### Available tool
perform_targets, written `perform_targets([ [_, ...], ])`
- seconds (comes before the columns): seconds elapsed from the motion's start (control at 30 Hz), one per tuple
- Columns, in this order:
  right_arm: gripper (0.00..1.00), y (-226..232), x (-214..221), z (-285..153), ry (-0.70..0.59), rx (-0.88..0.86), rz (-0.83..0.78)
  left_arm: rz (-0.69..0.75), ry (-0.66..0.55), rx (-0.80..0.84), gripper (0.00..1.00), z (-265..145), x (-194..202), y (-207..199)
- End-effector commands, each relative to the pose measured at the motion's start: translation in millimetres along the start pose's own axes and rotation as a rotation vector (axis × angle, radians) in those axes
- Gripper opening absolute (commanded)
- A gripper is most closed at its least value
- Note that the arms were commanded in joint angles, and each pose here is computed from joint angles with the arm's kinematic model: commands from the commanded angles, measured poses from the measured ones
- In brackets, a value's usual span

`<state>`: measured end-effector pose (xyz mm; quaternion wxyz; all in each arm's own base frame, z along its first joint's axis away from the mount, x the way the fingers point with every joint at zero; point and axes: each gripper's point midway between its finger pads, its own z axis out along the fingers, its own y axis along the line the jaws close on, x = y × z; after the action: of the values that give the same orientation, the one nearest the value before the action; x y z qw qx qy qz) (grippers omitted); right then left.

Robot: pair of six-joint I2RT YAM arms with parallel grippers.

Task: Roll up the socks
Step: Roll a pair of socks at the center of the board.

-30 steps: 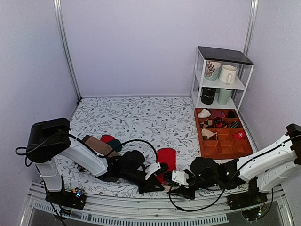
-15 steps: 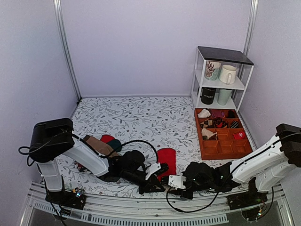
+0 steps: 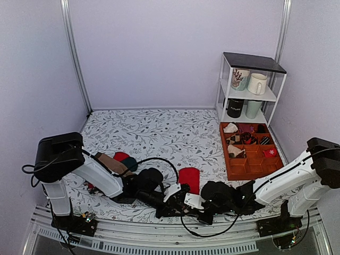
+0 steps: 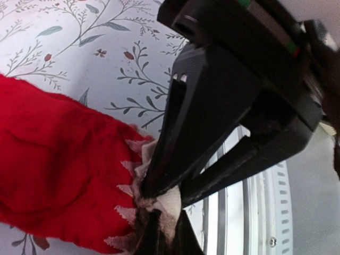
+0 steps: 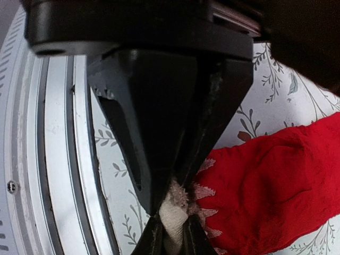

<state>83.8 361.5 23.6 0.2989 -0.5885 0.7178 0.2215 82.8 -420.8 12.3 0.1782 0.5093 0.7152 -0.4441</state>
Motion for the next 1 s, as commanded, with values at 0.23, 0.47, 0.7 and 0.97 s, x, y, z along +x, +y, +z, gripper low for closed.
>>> perform_targets([
  [0.23,0.0,29.1,69.1,19.5,0.267,-0.142,0.378,0.009,0.15,-0.484,0.6,-62.2,46.3,67.0],
  [0.47,0.0,23.7,82.7,15.0,0.318,-0.222,0.588,0.289,-0.179,-0.573,0.62,-107.3,-16.7,38.2],
  [0.7,0.0,28.9,103.6,14.3,0.358,-0.264,0.761,0.512,-0.332,-0.382,0.54,-103.4,-24.1,-17.3],
  [0.97,0.0,33.6,117.1,13.4,0.368,-0.318,0.901,0.683,-0.257,-0.265,0.49,-65.7,-11.8,-29.2],
])
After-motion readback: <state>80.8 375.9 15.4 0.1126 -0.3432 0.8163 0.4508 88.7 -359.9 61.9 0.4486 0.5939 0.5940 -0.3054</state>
